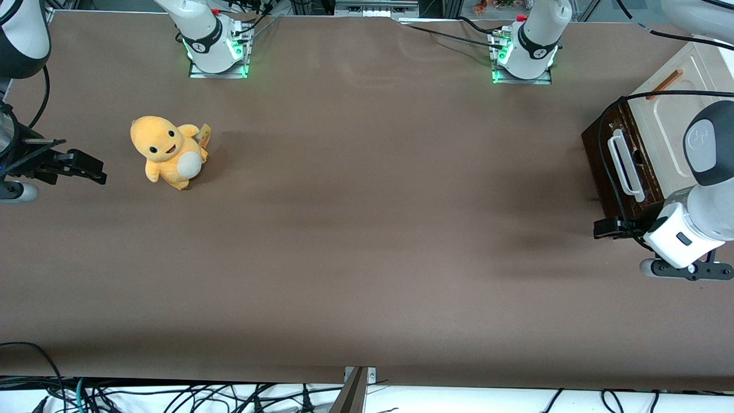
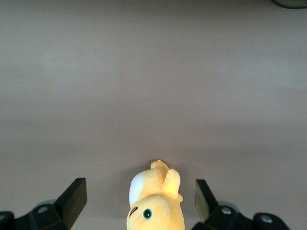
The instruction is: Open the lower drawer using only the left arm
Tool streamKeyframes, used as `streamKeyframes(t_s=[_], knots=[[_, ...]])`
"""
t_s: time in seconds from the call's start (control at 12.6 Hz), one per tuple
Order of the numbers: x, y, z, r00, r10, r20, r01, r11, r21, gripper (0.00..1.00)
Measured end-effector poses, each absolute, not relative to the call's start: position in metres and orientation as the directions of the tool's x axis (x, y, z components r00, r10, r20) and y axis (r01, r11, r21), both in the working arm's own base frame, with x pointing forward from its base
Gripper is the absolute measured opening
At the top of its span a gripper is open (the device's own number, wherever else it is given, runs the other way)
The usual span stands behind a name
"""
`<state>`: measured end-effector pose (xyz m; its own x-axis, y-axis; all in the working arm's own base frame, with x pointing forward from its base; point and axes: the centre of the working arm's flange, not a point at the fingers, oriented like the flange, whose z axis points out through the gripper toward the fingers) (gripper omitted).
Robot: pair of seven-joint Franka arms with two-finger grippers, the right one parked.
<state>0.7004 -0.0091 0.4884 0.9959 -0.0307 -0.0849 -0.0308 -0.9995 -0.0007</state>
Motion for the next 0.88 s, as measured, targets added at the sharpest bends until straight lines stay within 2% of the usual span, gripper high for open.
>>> streamKeyframes(t_s=[0.4,0.88], knots=[[0.6995,-0.0094,0.4884,0.995,-0.031,-0.09,-0.031,-1.0,0.0,1.0],[0.6919,-0.0037,0.4837,0.988,-0.022,-0.155,-0.022,-1.0,0.002,1.0]])
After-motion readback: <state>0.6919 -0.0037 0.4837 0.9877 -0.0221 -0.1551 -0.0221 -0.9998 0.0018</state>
